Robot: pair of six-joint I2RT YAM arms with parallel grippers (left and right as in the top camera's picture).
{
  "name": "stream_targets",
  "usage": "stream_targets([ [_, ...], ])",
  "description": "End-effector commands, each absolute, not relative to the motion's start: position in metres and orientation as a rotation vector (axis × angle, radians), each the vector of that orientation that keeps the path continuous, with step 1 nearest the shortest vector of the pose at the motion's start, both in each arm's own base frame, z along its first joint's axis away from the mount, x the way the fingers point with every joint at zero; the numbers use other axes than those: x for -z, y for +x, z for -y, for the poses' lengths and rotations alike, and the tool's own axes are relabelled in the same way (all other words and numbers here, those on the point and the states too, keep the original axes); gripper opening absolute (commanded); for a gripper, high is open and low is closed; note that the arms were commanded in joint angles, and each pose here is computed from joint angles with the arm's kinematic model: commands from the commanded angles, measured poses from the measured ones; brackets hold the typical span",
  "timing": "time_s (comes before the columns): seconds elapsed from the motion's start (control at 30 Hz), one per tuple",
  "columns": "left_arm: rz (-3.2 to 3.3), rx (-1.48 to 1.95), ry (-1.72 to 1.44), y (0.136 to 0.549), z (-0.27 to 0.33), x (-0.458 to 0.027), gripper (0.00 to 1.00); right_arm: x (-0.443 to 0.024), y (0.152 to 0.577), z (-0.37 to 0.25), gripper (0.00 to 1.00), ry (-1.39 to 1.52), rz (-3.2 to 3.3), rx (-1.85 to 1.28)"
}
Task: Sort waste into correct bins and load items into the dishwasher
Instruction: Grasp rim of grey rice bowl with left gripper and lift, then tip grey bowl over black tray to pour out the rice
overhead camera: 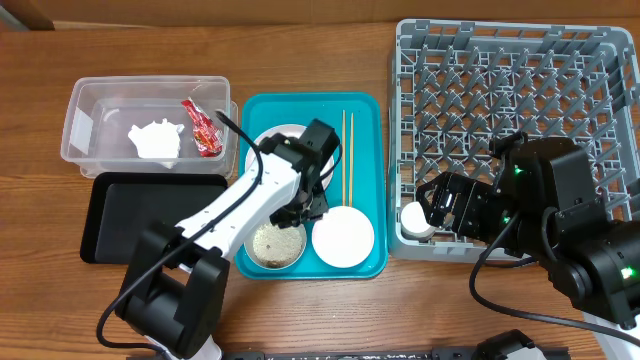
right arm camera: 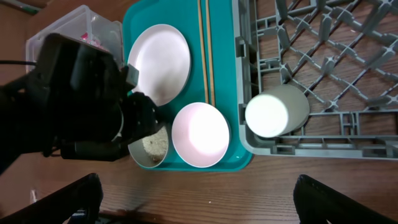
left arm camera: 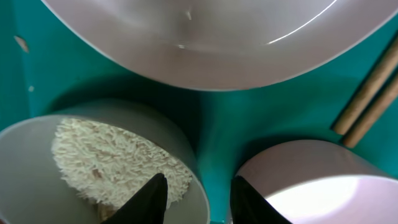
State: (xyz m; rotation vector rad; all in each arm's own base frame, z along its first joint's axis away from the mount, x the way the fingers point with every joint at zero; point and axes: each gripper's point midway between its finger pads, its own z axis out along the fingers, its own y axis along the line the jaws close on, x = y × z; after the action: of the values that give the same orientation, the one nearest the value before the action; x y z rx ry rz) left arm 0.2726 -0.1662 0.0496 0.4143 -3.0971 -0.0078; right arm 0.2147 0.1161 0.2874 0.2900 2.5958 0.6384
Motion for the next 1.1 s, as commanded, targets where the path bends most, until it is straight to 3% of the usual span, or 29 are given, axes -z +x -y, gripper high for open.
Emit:
stream_targets([
  [0.0, 3.036, 0.02, 0.48, 0.257, 0.162, -0.034, 0.37, -0.29, 0.215, -0.115, 1.0, 0.285, -2.585, -0.635],
  [0.03, 3.032, 0.026, 0.48, 0.254, 0.16, -0.03, 0.39, -0.29, 0.215, -0.115, 1.0, 0.285, -2.585, -0.635],
  [0.1, 3.035, 0.026, 0.483, 0.253, 0.159, -0.023, 0.33, -0.29, 0.215, -0.115, 1.0, 0.285, -2.585, -0.635],
  [0.23, 3.045, 0.023, 0.471, 0.254, 0.158, -0.021, 0.04, -0.29, 0.215, -0.115, 1.0, 0.285, -2.585, -0.635],
  [0.43, 3.026, 0.042, 0.417, 0.246, 0.155, -0.04, 0.04, -0.289, 0.214, -0.115, 1.0, 0.287, -2.591, -0.632],
  [0.57, 3.082, -0.099, 0.242, 0.25, 0.161, -0.085, 0.04, -0.289, 0.214, -0.114, 1.0, 0.288, -2.59, -0.629],
  [0.8, 3.228, -0.648, 0.131, 0.273, 0.143, -0.18, 0.05, -0.289, 0.214, -0.114, 1.0, 0.289, -2.592, -0.627],
  [1.07, 3.058, -1.355, 0.176, 0.29, 0.077, -0.213, 0.04, -0.289, 0.214, -0.114, 1.0, 0.289, -2.593, -0.627],
])
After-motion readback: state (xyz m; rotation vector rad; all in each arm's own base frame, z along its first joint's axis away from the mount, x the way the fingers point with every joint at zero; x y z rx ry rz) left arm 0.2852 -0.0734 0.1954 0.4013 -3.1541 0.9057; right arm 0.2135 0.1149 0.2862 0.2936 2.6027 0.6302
